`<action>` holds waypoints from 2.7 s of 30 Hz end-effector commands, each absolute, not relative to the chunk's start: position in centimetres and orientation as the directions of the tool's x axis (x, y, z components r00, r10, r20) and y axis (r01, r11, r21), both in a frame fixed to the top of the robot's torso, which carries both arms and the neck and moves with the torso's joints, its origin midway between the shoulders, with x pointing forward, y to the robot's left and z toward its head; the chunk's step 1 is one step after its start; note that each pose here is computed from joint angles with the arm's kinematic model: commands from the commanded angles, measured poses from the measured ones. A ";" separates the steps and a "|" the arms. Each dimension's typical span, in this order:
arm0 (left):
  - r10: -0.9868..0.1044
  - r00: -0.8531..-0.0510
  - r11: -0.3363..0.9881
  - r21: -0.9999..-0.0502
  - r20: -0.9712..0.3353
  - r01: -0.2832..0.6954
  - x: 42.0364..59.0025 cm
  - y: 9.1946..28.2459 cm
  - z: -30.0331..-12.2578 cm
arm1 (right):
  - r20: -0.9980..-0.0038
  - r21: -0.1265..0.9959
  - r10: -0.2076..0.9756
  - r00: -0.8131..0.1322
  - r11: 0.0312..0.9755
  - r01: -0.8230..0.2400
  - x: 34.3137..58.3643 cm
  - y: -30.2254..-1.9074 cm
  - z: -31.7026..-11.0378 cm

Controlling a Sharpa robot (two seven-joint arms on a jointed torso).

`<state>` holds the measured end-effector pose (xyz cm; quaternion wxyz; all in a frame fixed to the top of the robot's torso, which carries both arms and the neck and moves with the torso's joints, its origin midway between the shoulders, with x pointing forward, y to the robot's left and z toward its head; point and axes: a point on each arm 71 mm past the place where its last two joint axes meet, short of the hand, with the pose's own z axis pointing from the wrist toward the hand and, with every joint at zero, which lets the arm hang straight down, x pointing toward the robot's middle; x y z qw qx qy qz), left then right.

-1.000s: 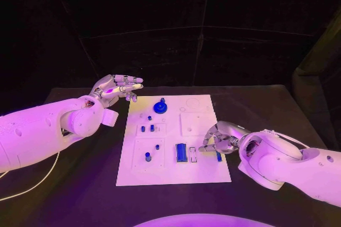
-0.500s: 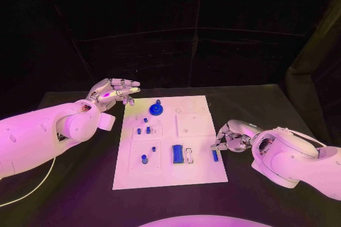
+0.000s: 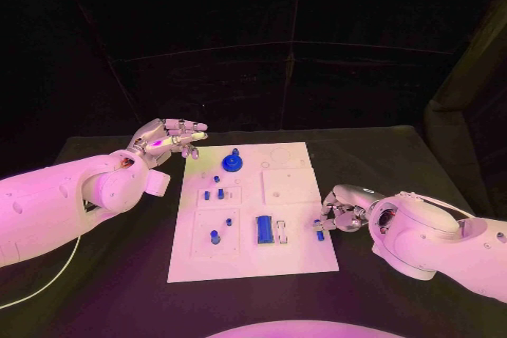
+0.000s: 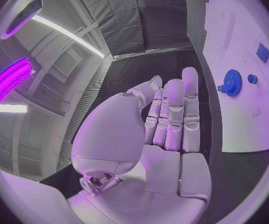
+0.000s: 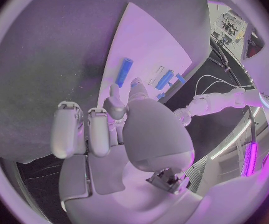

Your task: Assemble the parts on the task board

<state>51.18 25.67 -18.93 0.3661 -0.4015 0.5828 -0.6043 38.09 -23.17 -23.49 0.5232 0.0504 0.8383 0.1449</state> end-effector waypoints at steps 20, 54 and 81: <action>-0.906 -0.418 -0.064 -0.998 0.066 -0.019 51.1 25.7 -18.8 | -0.881 0.155 0.069 -0.468 0.977 -0.148 38.2 -21.6 -24.5; -0.906 -0.418 -0.063 -0.998 0.066 -0.021 51.1 25.8 -18.8 | -0.761 0.505 0.427 -0.489 0.862 -0.032 36.6 -20.3 -23.5; -0.906 -0.419 -0.064 -0.998 0.067 -0.021 51.0 25.8 -18.8 | -0.718 0.511 0.448 -0.533 0.859 0.033 37.4 -17.5 -24.6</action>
